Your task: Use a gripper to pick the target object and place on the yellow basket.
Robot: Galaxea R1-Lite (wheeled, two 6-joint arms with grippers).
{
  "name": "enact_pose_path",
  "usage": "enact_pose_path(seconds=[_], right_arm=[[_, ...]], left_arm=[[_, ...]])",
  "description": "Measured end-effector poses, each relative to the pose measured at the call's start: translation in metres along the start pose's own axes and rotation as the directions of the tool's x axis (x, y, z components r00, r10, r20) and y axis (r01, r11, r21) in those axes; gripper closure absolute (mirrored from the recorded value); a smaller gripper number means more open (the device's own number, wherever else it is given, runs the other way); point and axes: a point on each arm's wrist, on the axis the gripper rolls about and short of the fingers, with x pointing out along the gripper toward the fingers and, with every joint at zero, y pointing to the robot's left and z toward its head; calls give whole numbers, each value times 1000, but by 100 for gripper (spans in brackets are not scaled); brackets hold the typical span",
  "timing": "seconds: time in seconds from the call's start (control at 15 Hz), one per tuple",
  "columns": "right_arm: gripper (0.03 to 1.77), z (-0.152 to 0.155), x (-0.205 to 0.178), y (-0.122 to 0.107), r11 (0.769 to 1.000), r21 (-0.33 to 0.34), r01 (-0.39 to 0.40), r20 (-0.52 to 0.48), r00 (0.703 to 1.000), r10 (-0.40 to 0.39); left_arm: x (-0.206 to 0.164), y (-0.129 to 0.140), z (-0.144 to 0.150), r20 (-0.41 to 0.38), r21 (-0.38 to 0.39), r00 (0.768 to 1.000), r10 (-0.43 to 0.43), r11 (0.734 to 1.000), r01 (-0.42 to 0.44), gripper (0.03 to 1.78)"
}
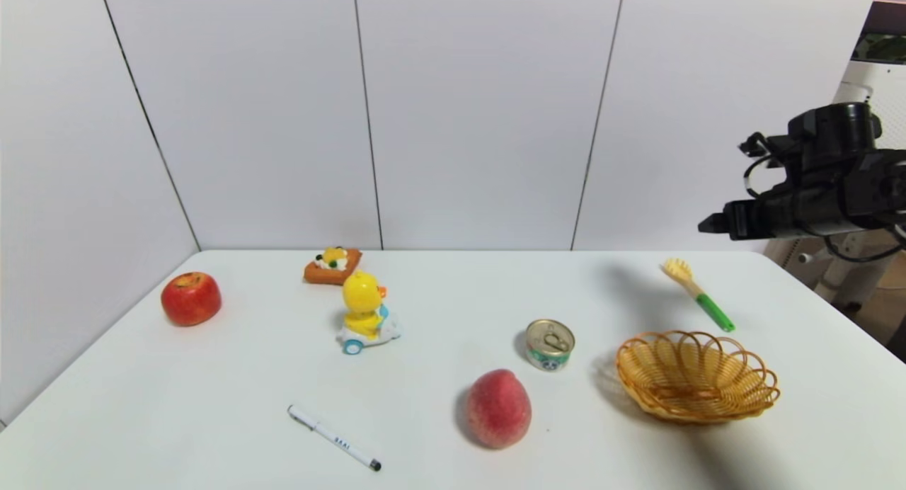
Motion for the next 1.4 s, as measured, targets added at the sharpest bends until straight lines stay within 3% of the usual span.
enact_pose_path(seconds=[0.27, 0.67, 1.4], right_arm=[[10, -14, 35, 5, 999, 53, -2, -84, 996, 7], [10, -26, 52, 9, 993, 119, 6, -219, 976, 21], [10, -42, 83, 11, 995, 94, -14, -282, 959, 41]], left_arm=[[0, 0, 0, 0, 0, 1000, 0, 1000, 0, 12], [0, 0, 0, 0, 0, 1000, 0, 1000, 0, 12], [0, 0, 0, 0, 0, 1000, 0, 1000, 0, 12]])
